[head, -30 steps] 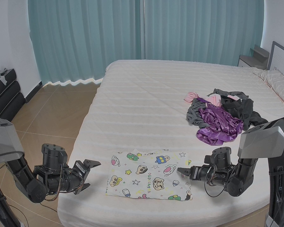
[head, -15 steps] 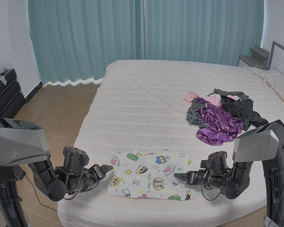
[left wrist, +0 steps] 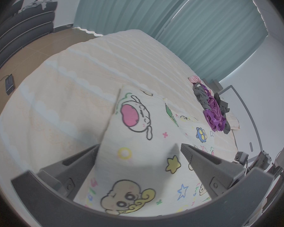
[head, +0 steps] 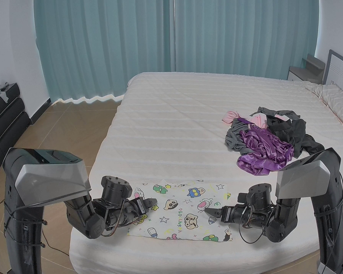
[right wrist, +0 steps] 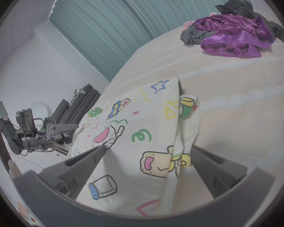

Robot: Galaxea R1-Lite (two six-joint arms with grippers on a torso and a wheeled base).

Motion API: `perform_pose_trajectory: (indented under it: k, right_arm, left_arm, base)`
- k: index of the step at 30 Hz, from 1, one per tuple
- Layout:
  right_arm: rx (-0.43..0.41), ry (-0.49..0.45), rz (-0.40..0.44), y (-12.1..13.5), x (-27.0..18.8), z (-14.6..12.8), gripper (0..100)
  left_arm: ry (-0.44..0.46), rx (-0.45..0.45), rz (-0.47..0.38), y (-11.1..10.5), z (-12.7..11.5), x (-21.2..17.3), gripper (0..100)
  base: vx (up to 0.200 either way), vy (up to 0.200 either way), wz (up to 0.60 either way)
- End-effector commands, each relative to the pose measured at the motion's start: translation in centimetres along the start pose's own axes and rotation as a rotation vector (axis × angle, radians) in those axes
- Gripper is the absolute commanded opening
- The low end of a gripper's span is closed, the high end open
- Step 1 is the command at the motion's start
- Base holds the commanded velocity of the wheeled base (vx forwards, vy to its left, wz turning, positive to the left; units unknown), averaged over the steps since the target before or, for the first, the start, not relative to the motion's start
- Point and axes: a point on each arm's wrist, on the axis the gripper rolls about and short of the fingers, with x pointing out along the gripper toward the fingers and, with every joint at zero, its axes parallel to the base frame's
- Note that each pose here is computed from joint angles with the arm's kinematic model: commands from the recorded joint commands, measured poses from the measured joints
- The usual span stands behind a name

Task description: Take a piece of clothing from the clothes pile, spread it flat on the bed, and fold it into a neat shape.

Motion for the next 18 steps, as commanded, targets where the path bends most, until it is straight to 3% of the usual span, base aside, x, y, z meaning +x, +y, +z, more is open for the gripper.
perform_pose_trajectory:
  k: [1,11,12,18]
  right_arm:
    - [-0.009,0.024,0.021,0.7,0.5,-0.8,100]
    - [0.003,0.032,0.048,1.6,1.2,-1.2,100]
    - [0.003,0.031,0.052,1.8,1.3,-1.1,0]
    - [0.05,0.018,0.064,1.9,1.2,-1.0,0]
  left_arm:
    - [0.016,0.023,-0.012,-0.5,-0.7,1.0,100]
    - [0.04,0.051,-0.052,-1.8,-1.8,1.0,100]
    - [0.039,0.05,-0.053,-1.8,-1.8,1.0,0]
    - [0.038,0.045,-0.051,-1.7,-1.8,0.9,0]
  base:
    - [0.0,0.0,0.0]
    - [0.0,0.0,0.0]
    - [0.0,0.0,0.0]
    - [0.0,0.0,0.0]
